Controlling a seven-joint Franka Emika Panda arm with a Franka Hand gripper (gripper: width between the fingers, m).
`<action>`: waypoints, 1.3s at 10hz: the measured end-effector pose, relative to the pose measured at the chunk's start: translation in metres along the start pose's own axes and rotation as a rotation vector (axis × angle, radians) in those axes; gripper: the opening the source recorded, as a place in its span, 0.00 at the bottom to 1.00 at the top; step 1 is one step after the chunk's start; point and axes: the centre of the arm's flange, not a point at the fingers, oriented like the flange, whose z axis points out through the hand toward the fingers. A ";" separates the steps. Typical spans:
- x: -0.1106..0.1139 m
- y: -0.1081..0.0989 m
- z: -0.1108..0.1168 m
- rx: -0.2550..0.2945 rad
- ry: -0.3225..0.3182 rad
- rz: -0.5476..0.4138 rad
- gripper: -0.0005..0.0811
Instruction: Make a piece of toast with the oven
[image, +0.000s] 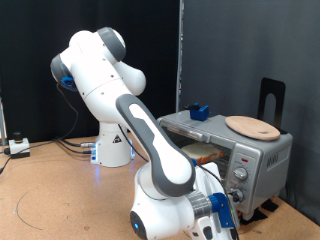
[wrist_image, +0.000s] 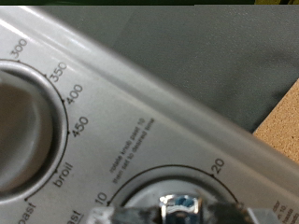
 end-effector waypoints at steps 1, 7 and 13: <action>0.000 0.000 0.000 0.001 0.001 0.004 0.12; 0.015 -0.029 -0.002 0.027 0.029 0.028 0.32; 0.008 -0.053 -0.043 0.012 -0.024 0.333 0.99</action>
